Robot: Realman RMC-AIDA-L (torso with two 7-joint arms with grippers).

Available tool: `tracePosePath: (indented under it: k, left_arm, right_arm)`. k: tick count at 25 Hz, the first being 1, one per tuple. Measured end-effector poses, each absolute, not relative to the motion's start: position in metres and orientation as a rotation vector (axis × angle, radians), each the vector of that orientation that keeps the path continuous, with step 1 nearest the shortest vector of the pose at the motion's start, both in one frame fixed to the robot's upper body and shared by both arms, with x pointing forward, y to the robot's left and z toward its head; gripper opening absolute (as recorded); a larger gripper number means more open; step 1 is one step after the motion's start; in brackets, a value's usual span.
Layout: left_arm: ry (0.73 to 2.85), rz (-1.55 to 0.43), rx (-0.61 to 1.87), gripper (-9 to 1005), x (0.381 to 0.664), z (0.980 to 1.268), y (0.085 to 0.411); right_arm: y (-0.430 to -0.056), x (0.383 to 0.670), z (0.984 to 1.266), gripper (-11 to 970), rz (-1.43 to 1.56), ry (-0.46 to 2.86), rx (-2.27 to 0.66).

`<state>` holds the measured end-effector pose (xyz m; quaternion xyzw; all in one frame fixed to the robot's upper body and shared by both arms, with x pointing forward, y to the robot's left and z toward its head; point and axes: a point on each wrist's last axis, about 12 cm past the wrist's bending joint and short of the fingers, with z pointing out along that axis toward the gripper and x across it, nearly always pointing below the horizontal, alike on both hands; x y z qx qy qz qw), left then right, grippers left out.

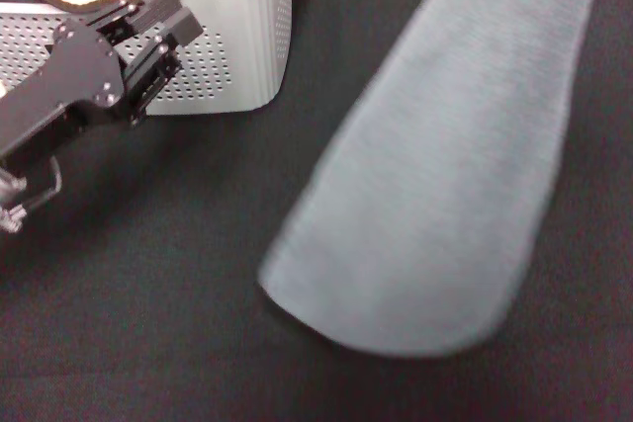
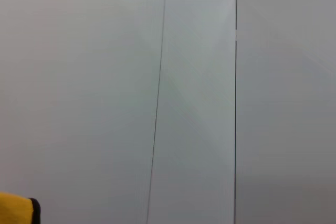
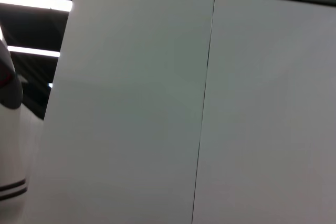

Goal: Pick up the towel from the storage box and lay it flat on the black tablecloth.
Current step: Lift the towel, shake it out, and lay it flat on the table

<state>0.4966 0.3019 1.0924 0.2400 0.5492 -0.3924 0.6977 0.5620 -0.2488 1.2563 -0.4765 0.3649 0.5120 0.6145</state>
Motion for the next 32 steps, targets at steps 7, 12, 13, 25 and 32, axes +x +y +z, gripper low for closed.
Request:
tracePosePath:
  k: [7,12,13,25,32]
  left_arm:
    - [1.319,-1.124,0.617,308,0.526,1.110,0.284]
    - [1.337,-1.180,0.672,308,0.535,1.112,0.262]
    - [1.346,-1.188,0.677,308,0.537,1.111,0.259]
    - [1.590,-1.155,0.727,307,0.553,1.078,0.210]
    - [1.600,-1.323,0.910,306,0.547,1.077,0.162]
  right_arm:
    - [-0.258,0.557,1.261,15,1.172,0.847,-1.136]
    - [-0.241,0.553,1.267,15,1.194,0.802,-1.233]
    - [-0.237,0.551,1.269,15,1.197,0.784,-1.259]
    - [-0.200,0.532,1.300,15,1.206,0.558,-1.429]
    - [-0.191,0.533,1.302,15,1.215,0.526,-1.430]
